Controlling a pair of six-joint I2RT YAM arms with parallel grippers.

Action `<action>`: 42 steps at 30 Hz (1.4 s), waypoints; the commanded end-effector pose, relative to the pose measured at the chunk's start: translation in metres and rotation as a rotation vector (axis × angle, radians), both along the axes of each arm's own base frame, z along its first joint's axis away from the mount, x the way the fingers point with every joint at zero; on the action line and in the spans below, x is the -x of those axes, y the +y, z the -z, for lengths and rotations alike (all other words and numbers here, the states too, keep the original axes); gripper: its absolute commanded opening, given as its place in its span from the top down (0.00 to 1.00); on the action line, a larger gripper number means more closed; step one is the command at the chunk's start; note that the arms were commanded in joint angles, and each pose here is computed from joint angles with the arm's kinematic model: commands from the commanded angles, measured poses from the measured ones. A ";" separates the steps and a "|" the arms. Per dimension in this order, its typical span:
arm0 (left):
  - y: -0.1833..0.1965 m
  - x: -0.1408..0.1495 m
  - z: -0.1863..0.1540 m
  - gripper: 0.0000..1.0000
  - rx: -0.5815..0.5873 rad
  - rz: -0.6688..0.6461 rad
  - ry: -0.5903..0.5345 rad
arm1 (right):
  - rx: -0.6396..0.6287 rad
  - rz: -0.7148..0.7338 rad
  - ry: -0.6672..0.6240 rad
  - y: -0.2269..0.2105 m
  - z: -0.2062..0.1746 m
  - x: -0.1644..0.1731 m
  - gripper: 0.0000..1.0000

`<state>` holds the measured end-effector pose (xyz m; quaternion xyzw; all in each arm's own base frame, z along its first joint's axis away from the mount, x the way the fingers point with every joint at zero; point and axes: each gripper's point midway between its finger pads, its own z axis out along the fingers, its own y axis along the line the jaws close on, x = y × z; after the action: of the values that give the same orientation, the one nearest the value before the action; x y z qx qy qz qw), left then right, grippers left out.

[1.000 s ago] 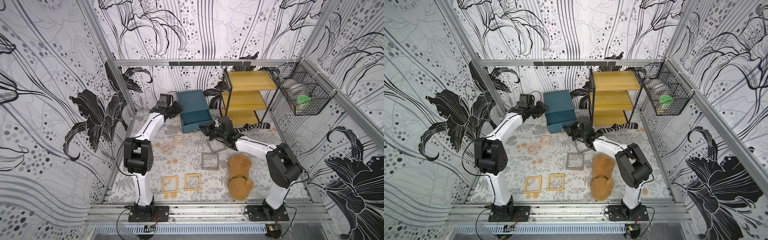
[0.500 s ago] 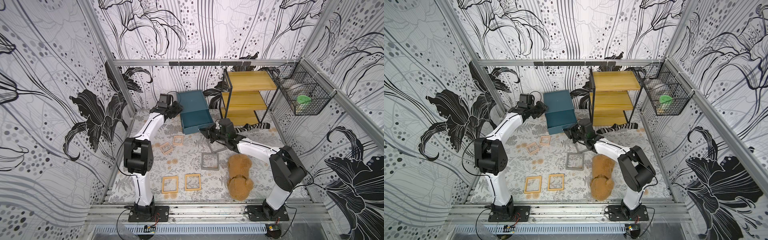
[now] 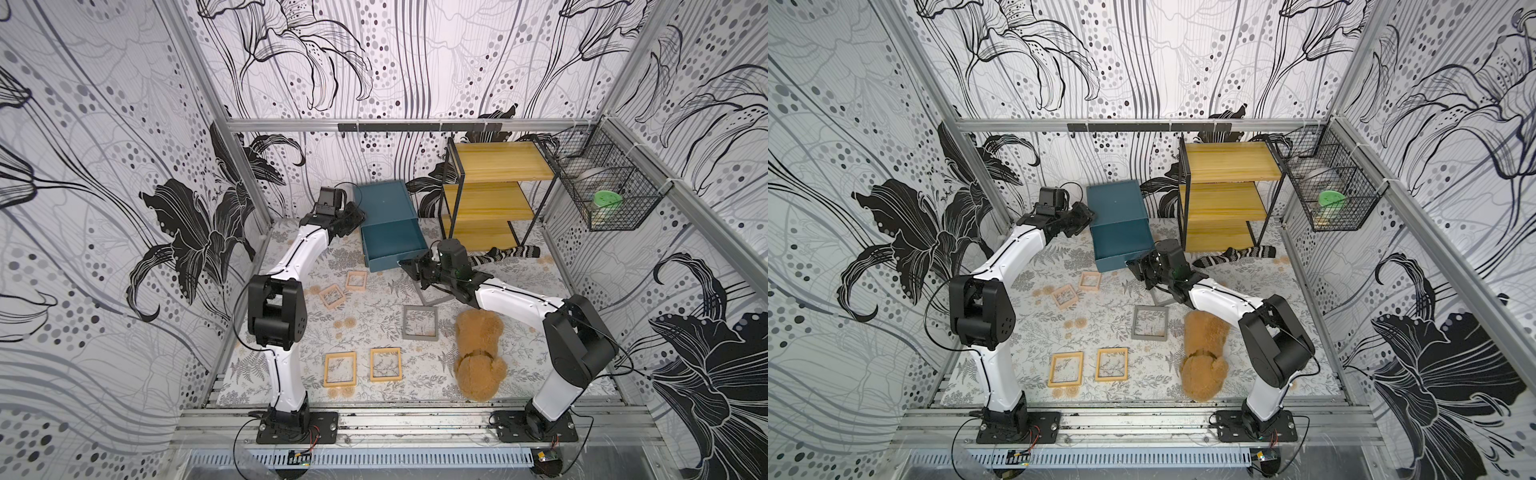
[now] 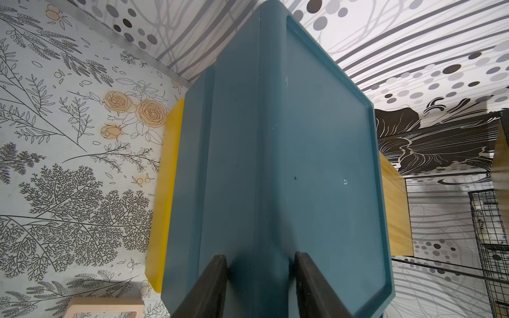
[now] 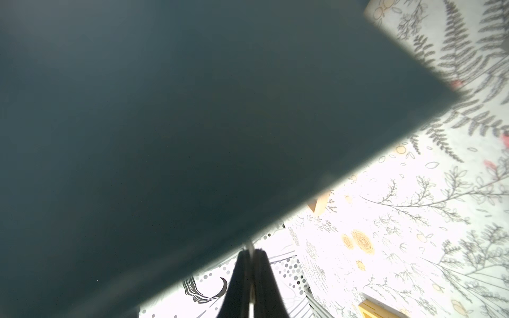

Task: Place the brooch boxes into the drawer by color
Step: Open the drawer in the storage box, then pick up the brooch box from the center of the board.

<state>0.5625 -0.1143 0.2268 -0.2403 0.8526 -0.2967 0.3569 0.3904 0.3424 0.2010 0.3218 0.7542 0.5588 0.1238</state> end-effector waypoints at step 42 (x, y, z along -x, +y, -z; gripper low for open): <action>0.062 0.160 -0.027 0.33 -0.209 -0.296 0.042 | 0.721 -0.187 -0.550 -0.103 -0.100 0.068 0.56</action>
<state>0.4236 -0.0681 0.2645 -0.3084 0.8388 -0.1871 0.4078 0.3329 0.2514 0.2944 0.0891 0.8542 0.3764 0.3475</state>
